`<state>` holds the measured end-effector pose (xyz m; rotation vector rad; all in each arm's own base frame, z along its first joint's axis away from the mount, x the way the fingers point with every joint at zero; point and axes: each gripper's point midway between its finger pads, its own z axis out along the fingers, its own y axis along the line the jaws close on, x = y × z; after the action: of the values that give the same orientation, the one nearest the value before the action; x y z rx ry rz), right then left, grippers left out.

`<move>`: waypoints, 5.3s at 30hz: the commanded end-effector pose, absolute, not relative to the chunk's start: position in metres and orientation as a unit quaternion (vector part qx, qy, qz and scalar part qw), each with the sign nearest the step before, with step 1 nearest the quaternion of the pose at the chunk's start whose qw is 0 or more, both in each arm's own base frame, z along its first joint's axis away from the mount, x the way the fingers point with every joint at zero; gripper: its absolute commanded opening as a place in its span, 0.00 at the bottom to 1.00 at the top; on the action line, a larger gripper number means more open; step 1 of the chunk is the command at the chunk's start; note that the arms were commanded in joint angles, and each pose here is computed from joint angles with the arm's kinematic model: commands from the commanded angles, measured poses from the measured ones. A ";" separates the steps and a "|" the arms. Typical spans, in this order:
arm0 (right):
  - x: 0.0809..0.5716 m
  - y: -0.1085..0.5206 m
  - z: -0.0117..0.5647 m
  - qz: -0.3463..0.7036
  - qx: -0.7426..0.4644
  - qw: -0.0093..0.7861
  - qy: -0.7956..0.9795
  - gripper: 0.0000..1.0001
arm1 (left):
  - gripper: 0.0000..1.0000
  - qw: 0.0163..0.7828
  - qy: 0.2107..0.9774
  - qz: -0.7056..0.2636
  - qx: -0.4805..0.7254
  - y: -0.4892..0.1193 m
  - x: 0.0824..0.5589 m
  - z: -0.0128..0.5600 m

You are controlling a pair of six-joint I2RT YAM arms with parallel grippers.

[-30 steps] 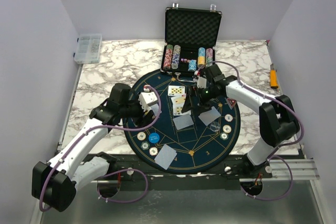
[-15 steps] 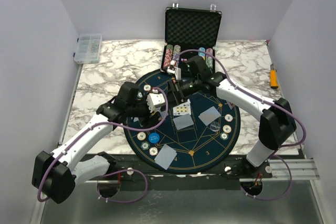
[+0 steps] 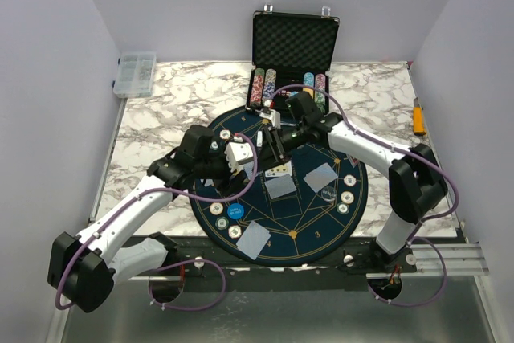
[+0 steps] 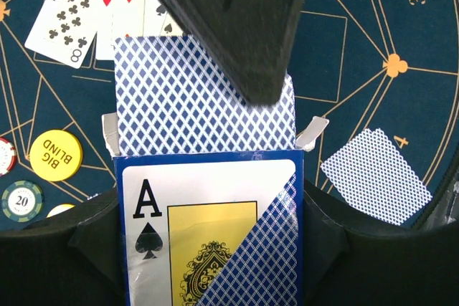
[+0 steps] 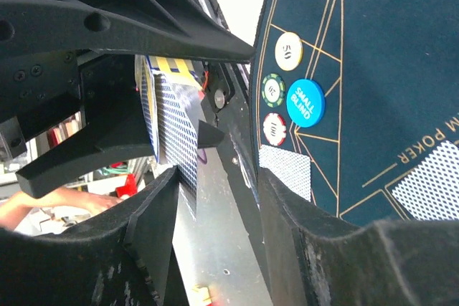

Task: Distribute texas hold em gaming equipment

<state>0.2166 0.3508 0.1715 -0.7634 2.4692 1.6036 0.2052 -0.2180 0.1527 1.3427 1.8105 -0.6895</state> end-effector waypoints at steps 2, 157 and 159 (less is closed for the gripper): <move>0.215 0.333 0.174 0.523 -0.249 0.048 0.814 0.48 | 0.00 0.407 0.689 -0.274 0.533 -0.220 0.203 0.165; 0.224 0.339 0.222 0.524 -0.277 0.109 0.798 0.92 | 0.00 0.466 0.631 -0.261 0.562 -0.239 0.222 0.188; 0.224 0.343 0.221 0.534 -0.272 0.102 0.794 0.92 | 0.00 0.468 0.631 -0.263 0.560 -0.239 0.221 0.191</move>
<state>0.2437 0.3313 0.2211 -0.7914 2.3253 1.3501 0.2199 -0.2347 0.1697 1.3725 1.6285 -0.6466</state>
